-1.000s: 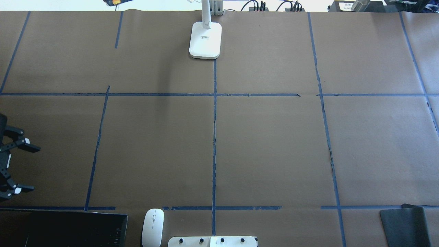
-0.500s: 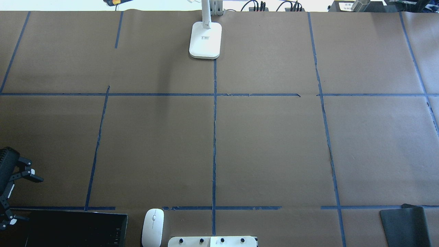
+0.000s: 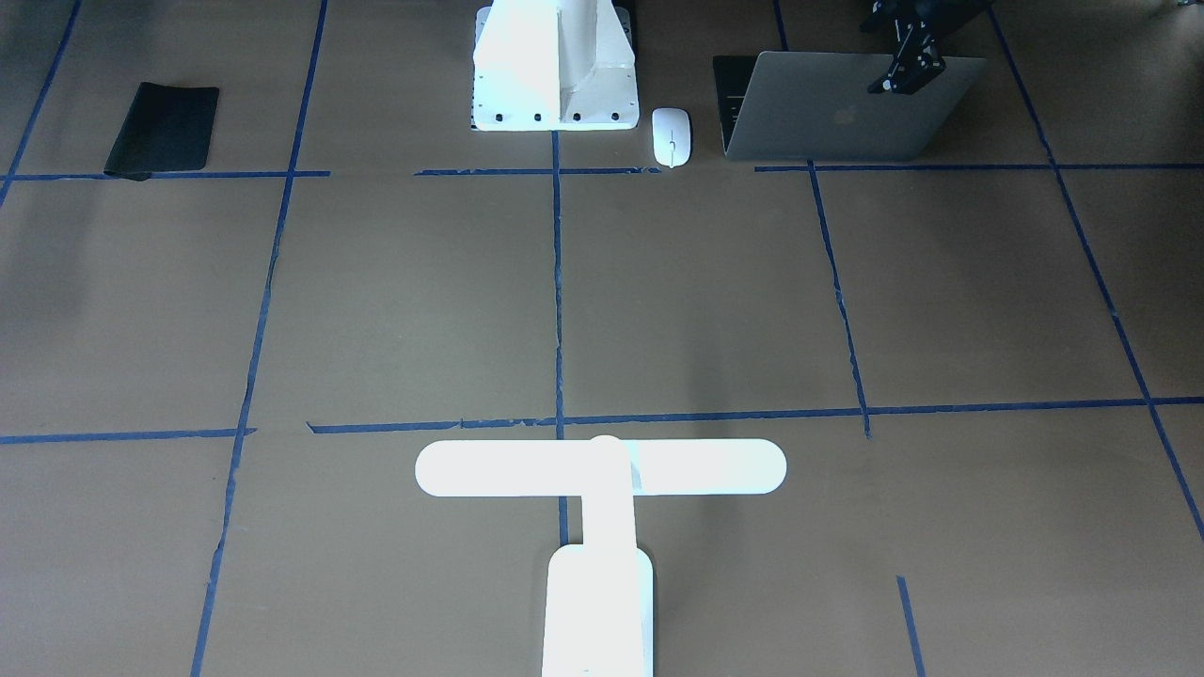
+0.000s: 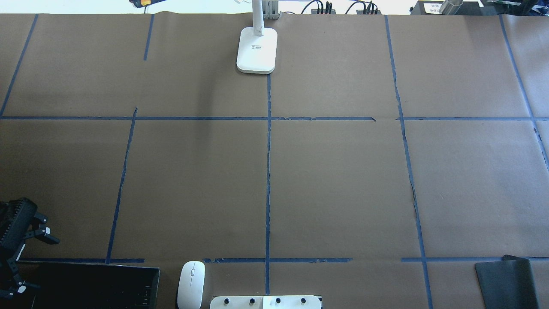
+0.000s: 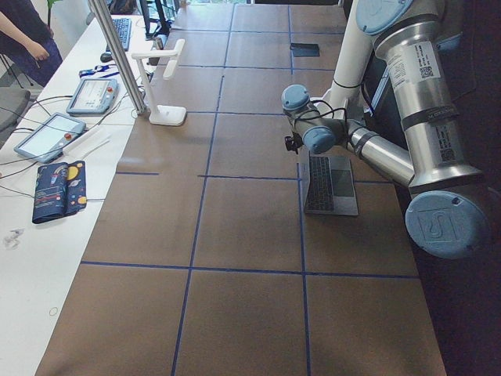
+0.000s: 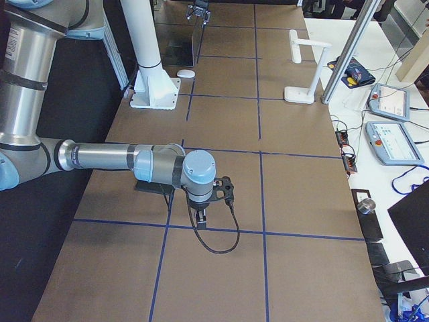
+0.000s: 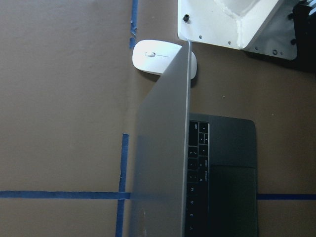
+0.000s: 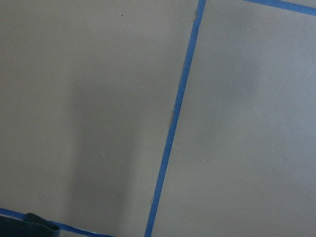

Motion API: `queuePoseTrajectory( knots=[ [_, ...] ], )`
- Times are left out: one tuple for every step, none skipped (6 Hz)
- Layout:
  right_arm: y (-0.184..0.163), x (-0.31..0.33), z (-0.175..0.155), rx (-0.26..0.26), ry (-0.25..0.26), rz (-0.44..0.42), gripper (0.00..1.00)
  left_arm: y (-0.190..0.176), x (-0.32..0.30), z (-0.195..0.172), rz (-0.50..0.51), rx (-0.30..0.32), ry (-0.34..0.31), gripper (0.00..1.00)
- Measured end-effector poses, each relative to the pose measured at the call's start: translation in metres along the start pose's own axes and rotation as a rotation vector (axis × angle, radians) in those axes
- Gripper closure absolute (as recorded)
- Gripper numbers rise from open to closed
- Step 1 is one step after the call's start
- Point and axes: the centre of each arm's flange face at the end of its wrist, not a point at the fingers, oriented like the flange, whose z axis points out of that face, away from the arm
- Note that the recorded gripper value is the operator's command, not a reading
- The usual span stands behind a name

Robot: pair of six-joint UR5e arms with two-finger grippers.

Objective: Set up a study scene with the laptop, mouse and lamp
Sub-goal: 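Lower the left gripper and grasp the grey laptop's lid edge, then carry the laptop with the left gripper beside the white lamp, opening the lid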

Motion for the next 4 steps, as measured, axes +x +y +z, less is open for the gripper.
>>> queuePoseTrajectory(
  knots=[
    [0.0000, -0.0001, 0.0000, 0.000, 0.000, 0.001, 0.00, -0.0003, -0.0022, 0.0042, 0.000, -0.003, 0.005, 0.97],
    [-0.0001, -0.0003, -0.0003, 0.001, 0.000, 0.001, 0.00, -0.0029, -0.0040, 0.0054, 0.006, -0.002, 0.004, 1.00],
    [-0.0003, -0.0007, -0.0006, 0.001, 0.000, 0.001, 0.00, -0.0050, -0.0055, 0.0053, 0.013, 0.000, -0.001, 1.00],
    [-0.0004, -0.0010, -0.0009, 0.002, 0.000, 0.001, 0.00, -0.0065, -0.0064, 0.0045, 0.017, 0.003, -0.005, 1.00]
  ],
)
